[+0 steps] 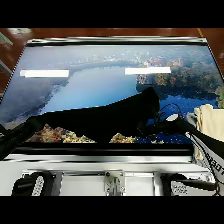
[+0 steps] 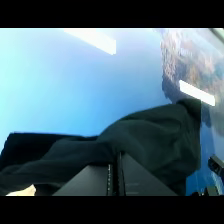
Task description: Fold the shirts.
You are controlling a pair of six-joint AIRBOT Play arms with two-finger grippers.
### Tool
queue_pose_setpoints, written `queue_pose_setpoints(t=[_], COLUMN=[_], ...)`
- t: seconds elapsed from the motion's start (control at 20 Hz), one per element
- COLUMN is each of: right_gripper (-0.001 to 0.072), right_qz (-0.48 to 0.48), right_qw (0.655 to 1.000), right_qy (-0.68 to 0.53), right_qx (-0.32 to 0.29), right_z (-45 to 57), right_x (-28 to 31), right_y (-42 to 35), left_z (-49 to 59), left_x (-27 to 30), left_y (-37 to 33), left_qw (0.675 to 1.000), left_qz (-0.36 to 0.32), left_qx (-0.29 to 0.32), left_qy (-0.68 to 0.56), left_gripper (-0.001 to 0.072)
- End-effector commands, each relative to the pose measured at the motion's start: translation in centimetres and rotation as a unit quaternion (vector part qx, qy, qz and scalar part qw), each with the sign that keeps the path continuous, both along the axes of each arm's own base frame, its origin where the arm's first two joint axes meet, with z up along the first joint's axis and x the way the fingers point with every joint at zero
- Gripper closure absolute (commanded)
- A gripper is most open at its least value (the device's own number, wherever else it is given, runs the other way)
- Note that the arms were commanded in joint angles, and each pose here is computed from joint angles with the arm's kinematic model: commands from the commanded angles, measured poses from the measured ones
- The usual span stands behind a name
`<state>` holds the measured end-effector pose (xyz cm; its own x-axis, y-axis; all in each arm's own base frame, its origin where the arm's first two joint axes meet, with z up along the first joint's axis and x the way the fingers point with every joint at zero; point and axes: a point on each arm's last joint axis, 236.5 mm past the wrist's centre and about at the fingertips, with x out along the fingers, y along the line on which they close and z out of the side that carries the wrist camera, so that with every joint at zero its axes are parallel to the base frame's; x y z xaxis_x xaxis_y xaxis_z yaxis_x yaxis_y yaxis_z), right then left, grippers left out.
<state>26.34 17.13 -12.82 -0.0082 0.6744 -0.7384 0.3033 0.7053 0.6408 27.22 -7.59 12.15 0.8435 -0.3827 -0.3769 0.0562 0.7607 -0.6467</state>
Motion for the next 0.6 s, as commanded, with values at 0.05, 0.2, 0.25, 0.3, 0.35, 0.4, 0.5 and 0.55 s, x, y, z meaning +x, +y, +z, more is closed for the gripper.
queue_pose_setpoints(t=[0.05, 0.2, 0.25, 0.3, 0.35, 0.4, 0.5, 0.55], right_gripper=[0.0649, 0.0649, 0.0649, 0.0649, 0.0649, 0.0649, 0.0649, 0.0649], right_qz=[0.049, 0.065, 0.057, 0.043, 0.017, -0.028, -0.107, -0.127], right_qw=[0.989, 0.947, 0.919, 0.877, 0.833, 0.779, 0.680, 0.642], right_qy=[-0.115, -0.307, -0.387, -0.477, -0.553, -0.624, -0.716, -0.743], right_qx=[0.075, 0.072, 0.053, 0.021, -0.015, -0.056, -0.116, -0.137], right_z=[8.0, 21.9, 27.7, 34.4, 40.4, 46.9, 56.7, 59.8], right_x=[3.8, 7.9, 8.8, 9.0, 8.6, 7.8, 3.9, 1.7], right_y=[1.5, -0.6, -1.9, -3.5, -5.3, -7.4, -10.5, -11.1], left_z=[3.0, 9.3, 12.1, 15.5, 18.9, 22.6, 30.6, 34.6], left_x=[1.2, 1.5, 1.2, 0.5, -0.4, -1.6, -5.3, -7.7], left_y=[1.5, 2.4, 2.3, 2.2, 2.0, 1.8, 1.6, 1.6], left_qw=[0.998, 0.991, 0.986, 0.980, 0.973, 0.963, 0.932, 0.911], left_qz=[0.034, 0.055, 0.055, 0.054, 0.054, 0.054, 0.065, 0.075], left_qx=[0.007, 0.016, 0.020, 0.025, 0.030, 0.035, 0.043, 0.045], left_qy=[-0.050, -0.125, -0.153, -0.188, -0.224, -0.263, -0.354, -0.404], left_gripper=[0.0667, 0.0667, 0.0667, 0.0667, 0.0666, 0.0667, 0.0666, 0.0666])
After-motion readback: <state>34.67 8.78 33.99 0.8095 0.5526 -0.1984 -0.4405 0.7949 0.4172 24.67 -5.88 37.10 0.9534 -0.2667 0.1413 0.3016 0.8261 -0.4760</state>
